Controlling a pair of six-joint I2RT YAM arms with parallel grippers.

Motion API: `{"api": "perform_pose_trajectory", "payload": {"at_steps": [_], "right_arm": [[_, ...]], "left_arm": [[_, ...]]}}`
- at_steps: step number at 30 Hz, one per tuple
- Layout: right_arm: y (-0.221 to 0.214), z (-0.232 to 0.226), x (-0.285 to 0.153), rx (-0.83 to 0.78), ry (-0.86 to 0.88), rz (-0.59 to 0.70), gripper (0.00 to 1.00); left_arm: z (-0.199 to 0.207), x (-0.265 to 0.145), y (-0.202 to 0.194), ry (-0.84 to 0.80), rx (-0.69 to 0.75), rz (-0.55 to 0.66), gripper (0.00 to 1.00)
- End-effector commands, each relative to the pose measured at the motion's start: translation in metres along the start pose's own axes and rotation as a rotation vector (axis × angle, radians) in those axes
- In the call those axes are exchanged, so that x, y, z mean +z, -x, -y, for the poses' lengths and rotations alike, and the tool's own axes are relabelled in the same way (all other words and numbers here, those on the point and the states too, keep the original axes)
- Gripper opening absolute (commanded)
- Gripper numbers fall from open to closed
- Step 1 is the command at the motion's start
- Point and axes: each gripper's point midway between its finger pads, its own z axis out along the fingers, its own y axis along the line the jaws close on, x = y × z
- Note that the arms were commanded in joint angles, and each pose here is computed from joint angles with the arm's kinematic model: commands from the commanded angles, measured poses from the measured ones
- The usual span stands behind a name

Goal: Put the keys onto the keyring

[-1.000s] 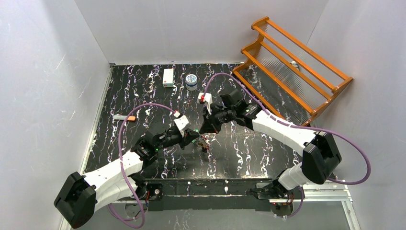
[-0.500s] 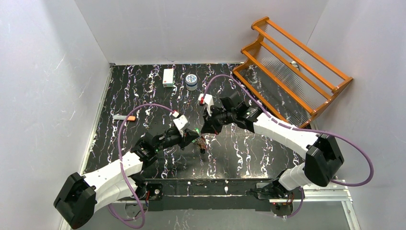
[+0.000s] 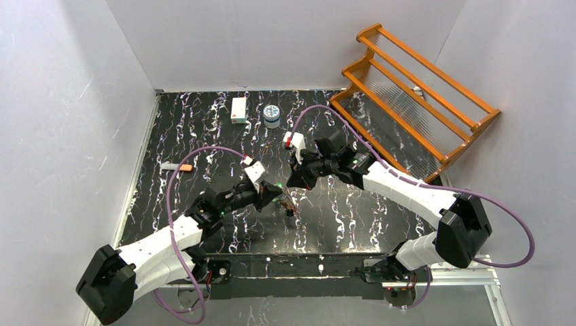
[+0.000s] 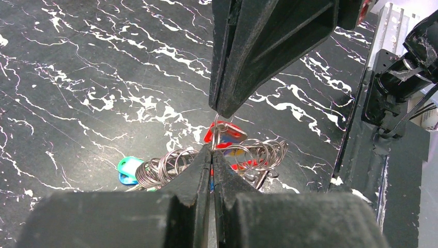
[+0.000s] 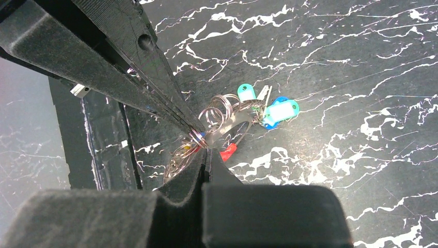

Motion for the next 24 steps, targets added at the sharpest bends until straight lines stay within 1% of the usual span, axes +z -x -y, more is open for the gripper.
{"api": "perform_pose_trajectory", "payload": {"at_steps": [1,10,11,12,14,15,18,21,24], "right_arm": [[0.007,-0.001,-0.004,-0.038,-0.012,0.031,0.01],[0.000,-0.003,0.000,-0.020,0.006,0.020,0.01],[0.000,-0.003,0.000,-0.019,0.006,0.022,0.03],[0.001,-0.003,-0.001,-0.017,0.001,0.026,0.11],[0.006,-0.002,-0.003,-0.021,-0.015,0.053,0.31],[0.009,-0.001,-0.005,-0.026,-0.024,0.071,0.38],[0.018,-0.003,-0.011,-0.061,-0.038,0.134,0.48],[0.025,-0.005,-0.016,-0.080,-0.043,0.172,0.54],[0.030,-0.007,-0.020,-0.097,-0.043,0.202,0.56]], "left_arm": [[0.003,-0.002,0.012,-0.004,0.009,0.058,0.00],[0.004,-0.005,0.017,-0.006,0.025,0.091,0.00],[0.005,-0.005,0.017,-0.008,0.027,0.092,0.00],[0.005,-0.005,0.017,-0.007,0.027,0.093,0.00],[0.005,-0.005,0.016,-0.008,0.030,0.093,0.00],[0.005,-0.005,0.016,-0.010,0.032,0.095,0.00],[0.005,-0.006,0.017,-0.011,0.040,0.103,0.00],[0.006,-0.007,0.018,-0.013,0.050,0.111,0.00],[0.007,-0.008,0.019,-0.019,0.062,0.115,0.00]]}}
